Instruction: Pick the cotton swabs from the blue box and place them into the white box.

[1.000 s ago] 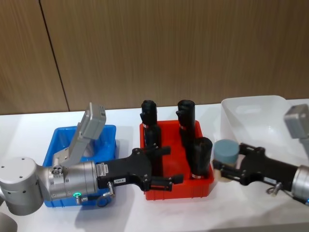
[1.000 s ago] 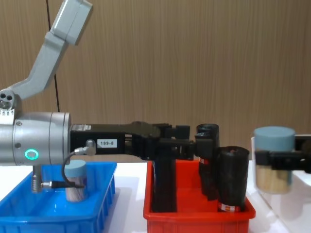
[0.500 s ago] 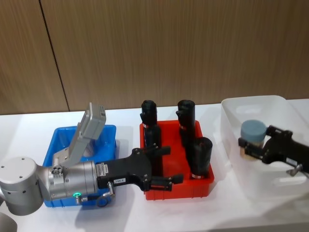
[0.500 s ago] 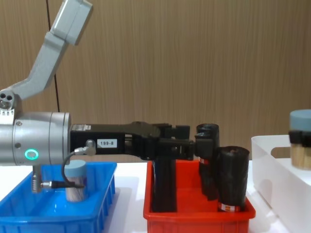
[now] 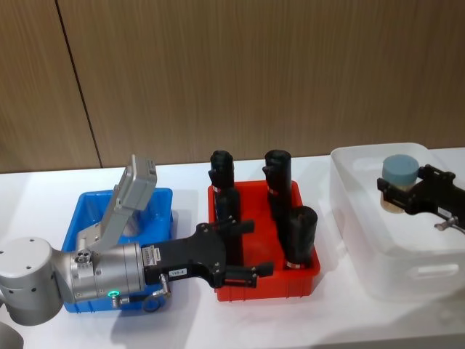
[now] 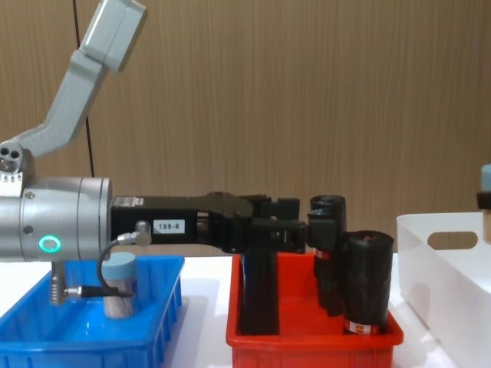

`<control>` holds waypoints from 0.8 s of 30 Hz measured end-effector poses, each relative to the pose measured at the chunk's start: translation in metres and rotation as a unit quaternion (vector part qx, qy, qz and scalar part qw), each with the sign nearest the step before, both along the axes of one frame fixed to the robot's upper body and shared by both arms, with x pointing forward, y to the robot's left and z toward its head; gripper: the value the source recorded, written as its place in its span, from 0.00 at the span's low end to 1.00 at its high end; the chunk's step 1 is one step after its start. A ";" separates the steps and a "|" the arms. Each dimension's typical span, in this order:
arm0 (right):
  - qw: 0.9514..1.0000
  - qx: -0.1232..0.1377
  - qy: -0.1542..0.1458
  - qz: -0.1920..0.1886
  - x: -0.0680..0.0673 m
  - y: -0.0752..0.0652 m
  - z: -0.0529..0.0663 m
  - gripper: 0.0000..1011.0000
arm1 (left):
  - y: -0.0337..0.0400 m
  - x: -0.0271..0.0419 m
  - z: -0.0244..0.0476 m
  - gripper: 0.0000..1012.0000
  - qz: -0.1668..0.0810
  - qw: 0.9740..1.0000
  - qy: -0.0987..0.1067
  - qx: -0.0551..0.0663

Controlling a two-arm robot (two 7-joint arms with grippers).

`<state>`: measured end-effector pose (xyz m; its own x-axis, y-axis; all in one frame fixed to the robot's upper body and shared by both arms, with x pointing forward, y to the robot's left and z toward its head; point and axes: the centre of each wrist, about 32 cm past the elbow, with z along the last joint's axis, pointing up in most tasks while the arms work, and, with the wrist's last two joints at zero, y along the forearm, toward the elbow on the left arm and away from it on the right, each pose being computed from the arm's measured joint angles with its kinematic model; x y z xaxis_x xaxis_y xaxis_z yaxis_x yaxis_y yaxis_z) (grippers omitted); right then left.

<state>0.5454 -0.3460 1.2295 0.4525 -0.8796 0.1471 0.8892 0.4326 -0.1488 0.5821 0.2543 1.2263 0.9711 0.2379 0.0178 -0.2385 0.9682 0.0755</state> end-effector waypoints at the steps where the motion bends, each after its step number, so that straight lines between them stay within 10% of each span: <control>1: 1.000 -0.001 0.001 -0.005 0.002 0.000 -0.001 0.67 | 0.0000 0.0000 0.0000 0.99 0.000 1.000 0.000 0.000; 15: 0.998 -0.008 0.010 -0.054 0.026 -0.002 -0.009 0.99 | 0.0000 0.0000 0.0000 0.99 0.000 1.000 0.000 0.000; 24: 0.998 -0.008 0.010 -0.062 0.030 -0.002 -0.010 0.99 | 0.0000 0.0000 0.0000 0.99 0.000 1.000 0.000 0.000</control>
